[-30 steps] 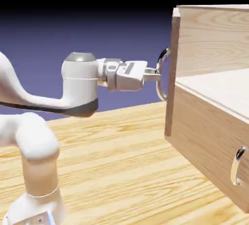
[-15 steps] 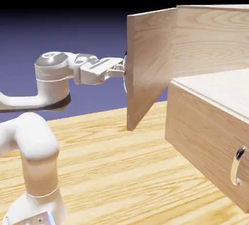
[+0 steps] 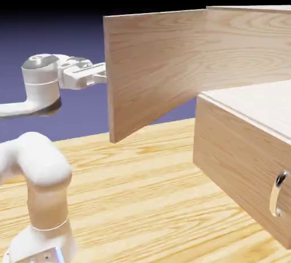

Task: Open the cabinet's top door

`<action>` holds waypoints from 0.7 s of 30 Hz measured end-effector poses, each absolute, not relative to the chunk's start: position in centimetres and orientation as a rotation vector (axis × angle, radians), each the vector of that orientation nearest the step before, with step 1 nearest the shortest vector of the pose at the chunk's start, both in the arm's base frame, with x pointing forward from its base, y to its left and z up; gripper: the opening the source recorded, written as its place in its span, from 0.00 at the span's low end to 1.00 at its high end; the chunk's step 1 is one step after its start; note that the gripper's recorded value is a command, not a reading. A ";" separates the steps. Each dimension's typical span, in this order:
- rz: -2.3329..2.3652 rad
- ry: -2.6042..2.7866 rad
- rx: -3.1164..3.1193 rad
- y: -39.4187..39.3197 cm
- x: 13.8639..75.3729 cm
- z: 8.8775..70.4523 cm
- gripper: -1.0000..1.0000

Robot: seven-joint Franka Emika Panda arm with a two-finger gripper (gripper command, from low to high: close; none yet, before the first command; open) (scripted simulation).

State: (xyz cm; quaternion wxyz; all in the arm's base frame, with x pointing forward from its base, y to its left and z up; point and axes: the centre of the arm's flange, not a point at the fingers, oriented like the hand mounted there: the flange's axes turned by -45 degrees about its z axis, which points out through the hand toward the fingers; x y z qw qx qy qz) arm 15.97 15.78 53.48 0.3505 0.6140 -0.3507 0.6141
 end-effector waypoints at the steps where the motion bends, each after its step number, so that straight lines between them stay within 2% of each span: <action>1: 1.576 -0.922 1.576 16.9 15.7 53.5 0.00; 21: 1.306 -1.144 1.306 37.0 14.8 53.5 0.00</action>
